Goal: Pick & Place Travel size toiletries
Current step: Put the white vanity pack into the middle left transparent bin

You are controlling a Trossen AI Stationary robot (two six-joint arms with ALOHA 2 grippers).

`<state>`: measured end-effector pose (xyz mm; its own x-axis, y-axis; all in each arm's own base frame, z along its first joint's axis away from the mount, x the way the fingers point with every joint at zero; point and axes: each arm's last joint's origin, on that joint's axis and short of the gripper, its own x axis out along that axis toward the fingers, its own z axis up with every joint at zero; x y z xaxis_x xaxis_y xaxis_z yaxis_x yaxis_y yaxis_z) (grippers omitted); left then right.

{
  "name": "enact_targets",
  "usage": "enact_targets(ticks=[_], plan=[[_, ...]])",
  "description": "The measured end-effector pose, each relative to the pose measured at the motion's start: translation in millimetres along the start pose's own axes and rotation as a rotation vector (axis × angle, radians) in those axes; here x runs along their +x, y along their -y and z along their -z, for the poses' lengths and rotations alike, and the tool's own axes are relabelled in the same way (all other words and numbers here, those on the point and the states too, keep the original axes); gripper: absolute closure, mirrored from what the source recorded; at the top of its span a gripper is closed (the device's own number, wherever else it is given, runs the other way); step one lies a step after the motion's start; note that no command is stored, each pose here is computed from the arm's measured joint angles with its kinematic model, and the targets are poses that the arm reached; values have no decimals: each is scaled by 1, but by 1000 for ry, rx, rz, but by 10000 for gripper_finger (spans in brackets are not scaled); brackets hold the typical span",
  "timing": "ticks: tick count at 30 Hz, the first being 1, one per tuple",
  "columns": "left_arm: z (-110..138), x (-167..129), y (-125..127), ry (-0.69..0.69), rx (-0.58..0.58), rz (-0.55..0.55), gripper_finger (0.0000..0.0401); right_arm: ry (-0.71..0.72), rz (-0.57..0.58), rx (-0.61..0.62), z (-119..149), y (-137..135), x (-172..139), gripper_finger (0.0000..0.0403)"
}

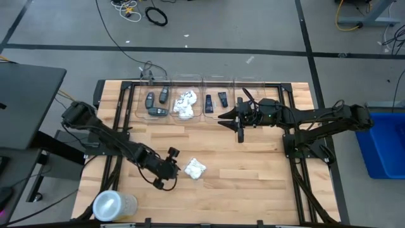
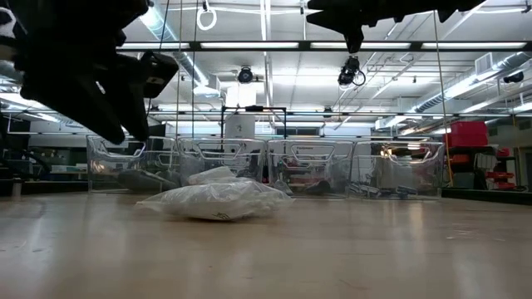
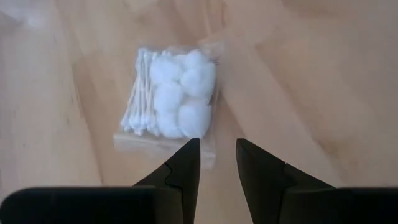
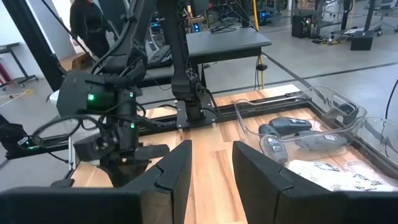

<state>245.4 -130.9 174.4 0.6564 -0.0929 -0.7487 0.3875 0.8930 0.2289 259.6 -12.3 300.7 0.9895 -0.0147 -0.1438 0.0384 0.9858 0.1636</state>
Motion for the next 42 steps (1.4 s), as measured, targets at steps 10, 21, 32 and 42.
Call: enact_targets(ticks=[10,21,32,42], plan=[[7,22,9,-53,6,26,289,0,0,0,0,0,0,281],[5,26,8,-26,-12,-68,289,-1,0,0,0,0,0,282],[5,29,14,-23,6,-112,289,-1,0,0,0,0,0,284],[15,31,14,-38,-20,-164,289,-1,0,19,0,0,0,286]])
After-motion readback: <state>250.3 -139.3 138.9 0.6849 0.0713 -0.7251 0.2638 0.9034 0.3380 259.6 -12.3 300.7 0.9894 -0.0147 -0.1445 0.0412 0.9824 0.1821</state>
